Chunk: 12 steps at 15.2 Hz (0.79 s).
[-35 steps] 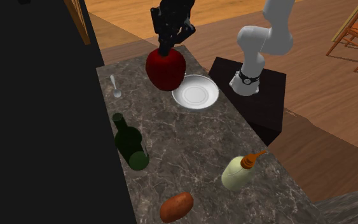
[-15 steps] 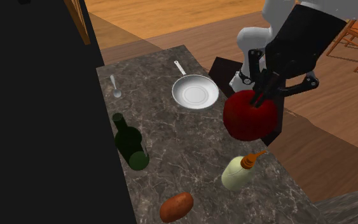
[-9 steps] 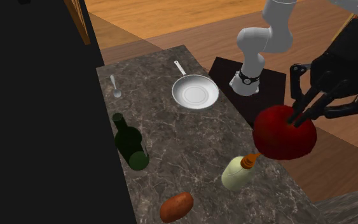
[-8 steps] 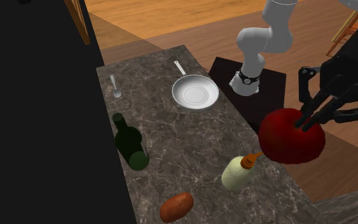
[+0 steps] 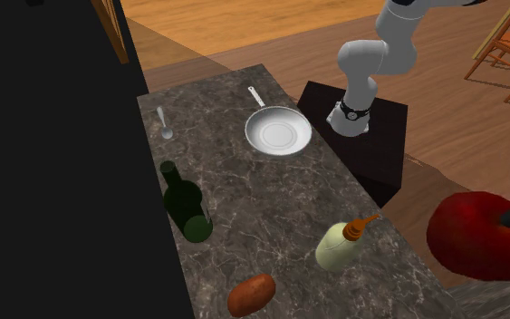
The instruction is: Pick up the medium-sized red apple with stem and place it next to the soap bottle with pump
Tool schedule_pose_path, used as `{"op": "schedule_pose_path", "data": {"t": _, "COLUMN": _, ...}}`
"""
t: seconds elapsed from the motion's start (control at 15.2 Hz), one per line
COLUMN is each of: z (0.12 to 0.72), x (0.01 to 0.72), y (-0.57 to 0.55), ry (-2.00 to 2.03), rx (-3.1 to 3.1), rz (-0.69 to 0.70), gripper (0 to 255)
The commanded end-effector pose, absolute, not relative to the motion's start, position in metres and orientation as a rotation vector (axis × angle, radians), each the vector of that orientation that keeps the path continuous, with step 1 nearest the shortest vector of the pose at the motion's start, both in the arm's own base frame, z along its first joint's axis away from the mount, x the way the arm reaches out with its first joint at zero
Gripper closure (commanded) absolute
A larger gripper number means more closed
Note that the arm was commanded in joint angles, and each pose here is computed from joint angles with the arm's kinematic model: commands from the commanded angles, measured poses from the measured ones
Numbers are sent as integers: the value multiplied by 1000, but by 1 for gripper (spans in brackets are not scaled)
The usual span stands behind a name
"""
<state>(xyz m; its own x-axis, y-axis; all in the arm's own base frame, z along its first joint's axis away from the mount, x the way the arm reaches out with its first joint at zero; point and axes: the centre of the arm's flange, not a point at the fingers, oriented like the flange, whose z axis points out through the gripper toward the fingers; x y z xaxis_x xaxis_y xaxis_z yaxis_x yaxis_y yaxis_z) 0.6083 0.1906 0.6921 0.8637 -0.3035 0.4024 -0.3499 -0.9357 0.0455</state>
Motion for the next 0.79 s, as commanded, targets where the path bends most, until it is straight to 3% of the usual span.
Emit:
{"op": "schedule_pose_path", "data": {"t": 0.0, "z": 685, "x": 611, "y": 195, "ry": -515, "rx": 2919, "rz": 603, "gripper": 255}}
{"op": "schedule_pose_path", "data": {"t": 0.73, "z": 627, "x": 611, "y": 195, "ry": -515, "rx": 2919, "rz": 603, "gripper": 255}}
